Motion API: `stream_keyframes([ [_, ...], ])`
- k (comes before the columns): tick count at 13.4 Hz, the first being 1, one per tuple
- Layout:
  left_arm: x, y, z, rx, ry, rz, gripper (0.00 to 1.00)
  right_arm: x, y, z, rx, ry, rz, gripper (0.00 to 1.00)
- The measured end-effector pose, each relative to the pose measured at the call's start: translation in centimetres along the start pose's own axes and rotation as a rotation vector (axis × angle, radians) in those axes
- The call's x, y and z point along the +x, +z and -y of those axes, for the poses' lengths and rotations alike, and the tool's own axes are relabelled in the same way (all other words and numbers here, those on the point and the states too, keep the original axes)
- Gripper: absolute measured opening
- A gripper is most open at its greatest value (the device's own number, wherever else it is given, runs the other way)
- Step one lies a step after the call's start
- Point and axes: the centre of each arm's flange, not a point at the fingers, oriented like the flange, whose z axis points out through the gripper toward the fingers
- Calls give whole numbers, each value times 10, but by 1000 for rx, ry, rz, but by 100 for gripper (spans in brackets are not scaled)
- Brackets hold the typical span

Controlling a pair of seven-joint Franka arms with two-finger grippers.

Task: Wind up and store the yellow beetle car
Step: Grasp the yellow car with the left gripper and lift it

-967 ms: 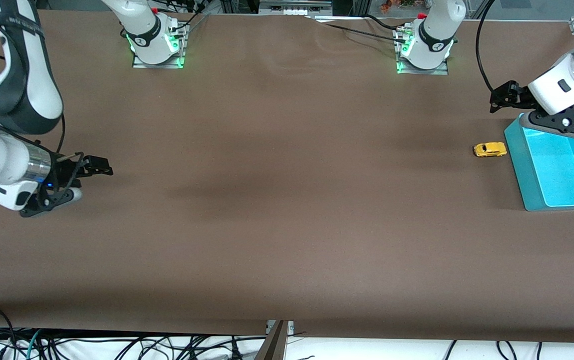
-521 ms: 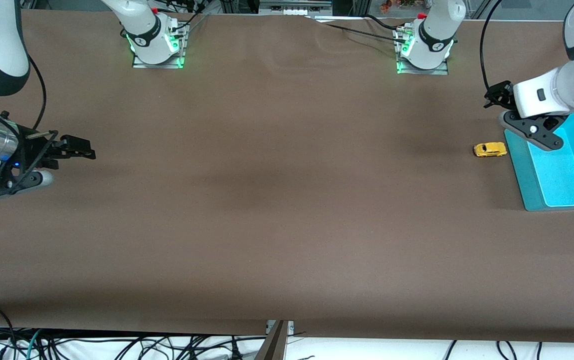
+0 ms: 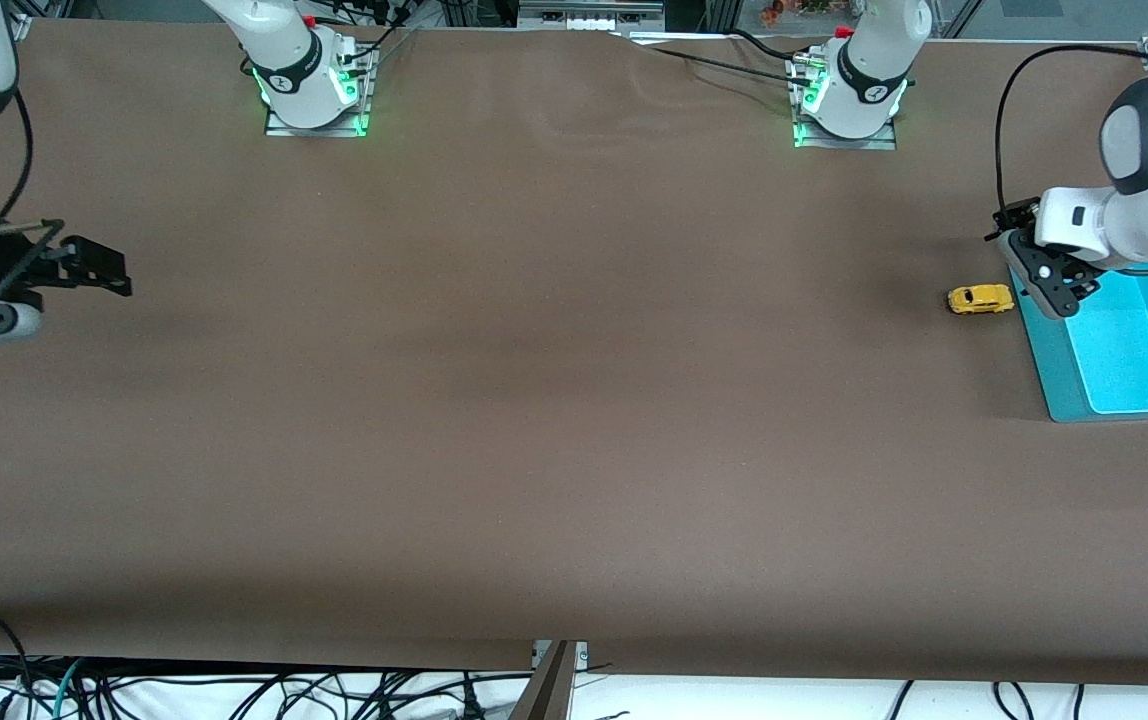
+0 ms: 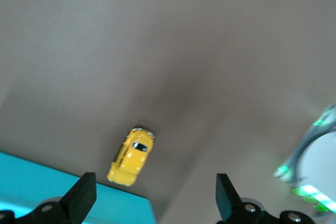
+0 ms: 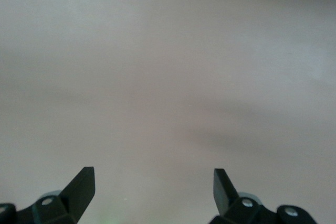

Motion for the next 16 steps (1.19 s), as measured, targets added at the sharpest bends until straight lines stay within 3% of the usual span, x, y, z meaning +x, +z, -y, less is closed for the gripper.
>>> stream_keyframes([
  [3, -22, 52, 3, 77, 97, 7, 100, -17, -21, 4, -17, 1, -28, 100],
  [5, -35, 85, 8, 109, 127, 7, 100, -23, -20, 6, -18, 1, -19, 100],
  [12, -52, 179, 24, 76, 145, -28, 100, -49, -7, 16, -18, 102, 31, 100],
  [14, -53, 179, 25, 79, 185, -27, 96, -59, -6, 9, -14, 120, 37, 100],
  [16, -53, 176, 27, 87, 215, -26, 77, -62, -5, 7, -14, 124, 39, 100],
])
